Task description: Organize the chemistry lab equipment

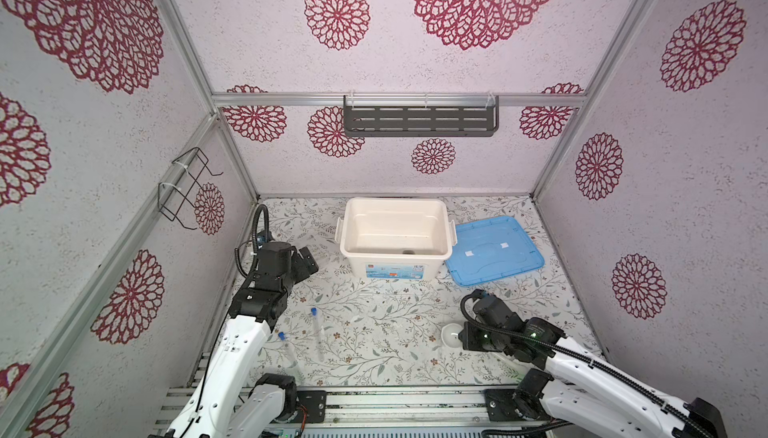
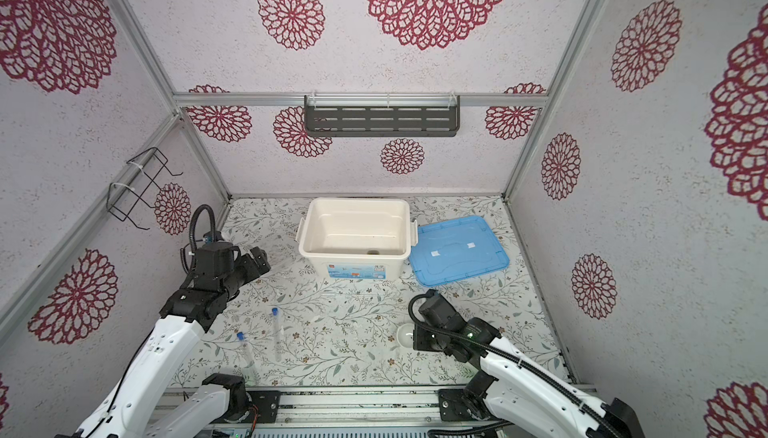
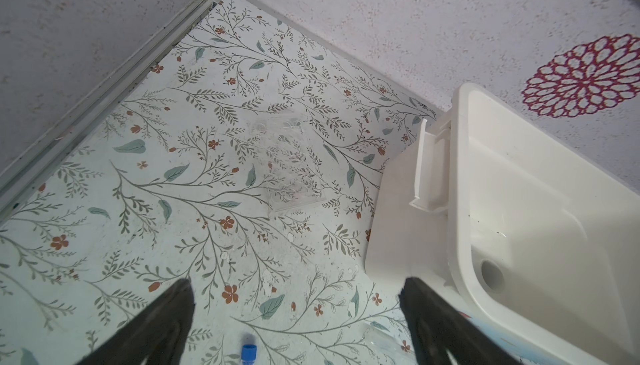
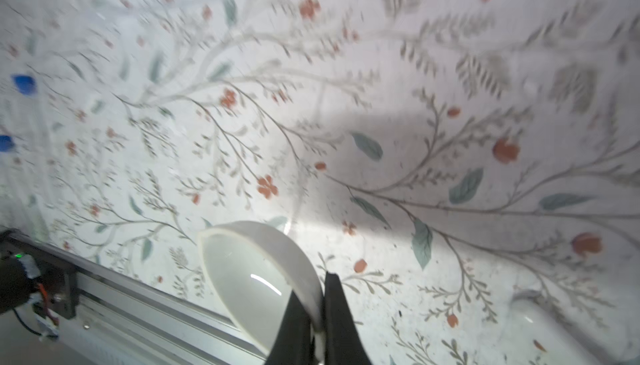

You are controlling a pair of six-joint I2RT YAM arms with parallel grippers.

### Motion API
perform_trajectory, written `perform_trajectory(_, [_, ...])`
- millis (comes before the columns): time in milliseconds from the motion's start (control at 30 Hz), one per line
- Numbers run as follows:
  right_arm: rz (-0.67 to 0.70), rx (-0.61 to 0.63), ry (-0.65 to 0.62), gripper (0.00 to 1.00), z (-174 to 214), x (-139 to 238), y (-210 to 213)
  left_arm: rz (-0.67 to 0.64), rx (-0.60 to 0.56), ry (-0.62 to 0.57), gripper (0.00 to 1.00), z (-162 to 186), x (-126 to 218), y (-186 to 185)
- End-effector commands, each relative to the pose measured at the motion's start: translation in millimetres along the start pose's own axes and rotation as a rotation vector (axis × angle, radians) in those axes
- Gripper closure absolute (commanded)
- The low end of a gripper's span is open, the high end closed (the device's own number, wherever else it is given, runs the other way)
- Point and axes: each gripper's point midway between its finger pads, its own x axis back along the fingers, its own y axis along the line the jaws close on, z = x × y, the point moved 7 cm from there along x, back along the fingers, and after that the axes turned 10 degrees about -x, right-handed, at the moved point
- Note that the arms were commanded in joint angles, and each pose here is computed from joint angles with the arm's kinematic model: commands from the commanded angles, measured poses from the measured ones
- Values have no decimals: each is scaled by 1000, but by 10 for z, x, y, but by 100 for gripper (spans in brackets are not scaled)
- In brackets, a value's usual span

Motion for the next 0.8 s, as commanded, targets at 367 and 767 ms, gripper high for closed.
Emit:
perform_trajectory(367, [-160, 254, -112, 100, -1513, 12, 1626, 172, 99, 99, 3, 85, -189, -226])
perform_trajectory(767, [27, 369, 56, 100, -2246, -855, 1998, 220, 150, 137, 3, 106, -92, -267])
